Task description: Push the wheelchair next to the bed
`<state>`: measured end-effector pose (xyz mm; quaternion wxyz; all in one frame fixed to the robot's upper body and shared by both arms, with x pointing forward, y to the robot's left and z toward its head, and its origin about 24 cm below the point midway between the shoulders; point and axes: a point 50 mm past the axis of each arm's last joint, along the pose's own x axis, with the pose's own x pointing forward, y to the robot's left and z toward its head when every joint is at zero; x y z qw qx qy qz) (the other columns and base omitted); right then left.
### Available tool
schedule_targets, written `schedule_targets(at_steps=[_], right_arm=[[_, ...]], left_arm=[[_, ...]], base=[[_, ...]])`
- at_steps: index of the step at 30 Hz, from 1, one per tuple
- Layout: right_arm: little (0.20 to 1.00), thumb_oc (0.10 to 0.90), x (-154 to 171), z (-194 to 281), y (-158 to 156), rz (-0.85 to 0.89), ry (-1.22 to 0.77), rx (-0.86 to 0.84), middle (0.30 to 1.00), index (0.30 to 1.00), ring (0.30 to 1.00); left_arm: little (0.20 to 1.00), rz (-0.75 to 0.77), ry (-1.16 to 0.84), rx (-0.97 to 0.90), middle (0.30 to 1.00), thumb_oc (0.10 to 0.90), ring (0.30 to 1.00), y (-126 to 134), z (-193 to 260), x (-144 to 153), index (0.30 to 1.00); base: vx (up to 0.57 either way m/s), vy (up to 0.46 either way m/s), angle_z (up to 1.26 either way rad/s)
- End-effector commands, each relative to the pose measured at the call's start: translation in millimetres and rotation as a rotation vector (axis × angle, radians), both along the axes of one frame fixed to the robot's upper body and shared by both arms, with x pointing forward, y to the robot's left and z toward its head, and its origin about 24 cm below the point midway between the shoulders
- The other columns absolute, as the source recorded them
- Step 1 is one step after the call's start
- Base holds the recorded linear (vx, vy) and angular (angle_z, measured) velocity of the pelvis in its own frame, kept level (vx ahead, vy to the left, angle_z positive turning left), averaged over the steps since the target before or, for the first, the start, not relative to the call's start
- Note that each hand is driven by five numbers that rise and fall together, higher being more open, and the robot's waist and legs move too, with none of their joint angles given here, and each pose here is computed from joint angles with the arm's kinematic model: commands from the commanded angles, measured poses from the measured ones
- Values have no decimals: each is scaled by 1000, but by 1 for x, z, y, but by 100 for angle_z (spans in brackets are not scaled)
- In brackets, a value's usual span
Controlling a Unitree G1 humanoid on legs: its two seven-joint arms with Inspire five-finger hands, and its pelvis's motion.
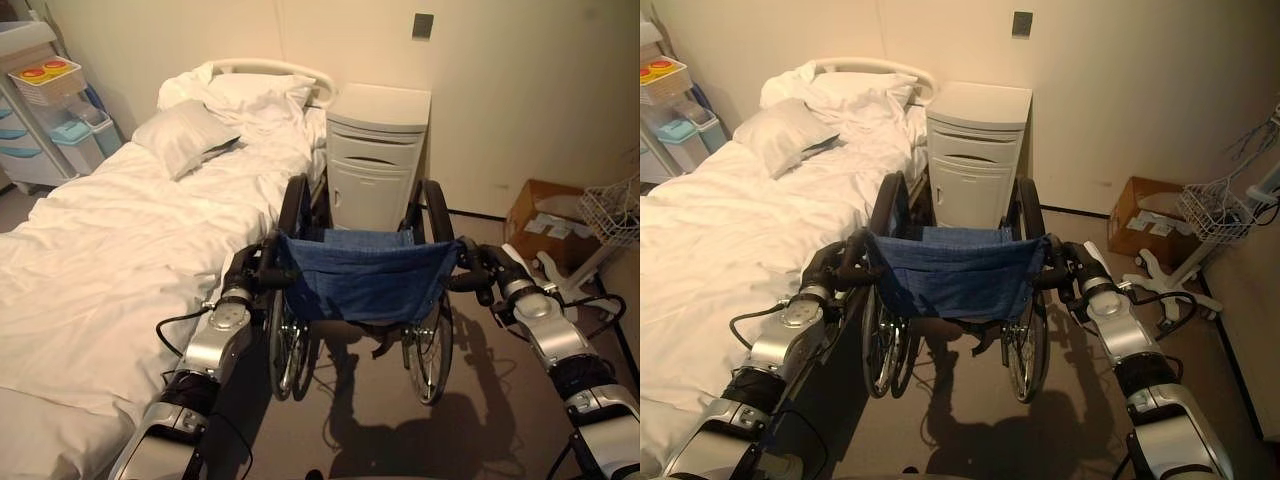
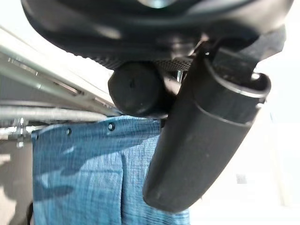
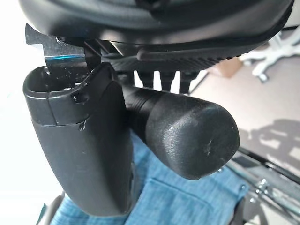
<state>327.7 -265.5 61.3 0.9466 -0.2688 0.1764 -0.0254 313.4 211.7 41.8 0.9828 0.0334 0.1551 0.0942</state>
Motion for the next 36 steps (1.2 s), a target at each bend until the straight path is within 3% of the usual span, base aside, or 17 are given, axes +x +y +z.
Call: schedule_targets(at_steps=[1,2,6,11,19,36], right_arm=[[900,800,-2,10,-11,14,6,20,900,900,900],[900,800,1,18,-13,2,-8,78,900,900,900],[900,800,9,36,-15,-8,-54,146,900,900,900],[900,800,17,67,-21,-30,-148,225,900,900,900],[900,800,19,96,-32,-81,-247,279,900,900,900],[900,800,5,134,-72,-170,-360,246,900,900,900]], left_arm=[[900,12,175,-178,900,800,900,16,-30,-17,900],[900,-20,183,-284,900,800,900,12,-24,-14,900],[900,-33,117,-364,900,800,900,16,-5,-3,900],[900,3,-53,-369,900,800,900,42,38,12,900],[900,3,-239,-363,900,800,900,58,81,18,900],[900,62,-382,84,900,800,900,107,148,12,900]], base=[[0,0,0],[0,0,0],[0,0,0],[1,5,-2],[0,0,0],[-6,-9,-1]])
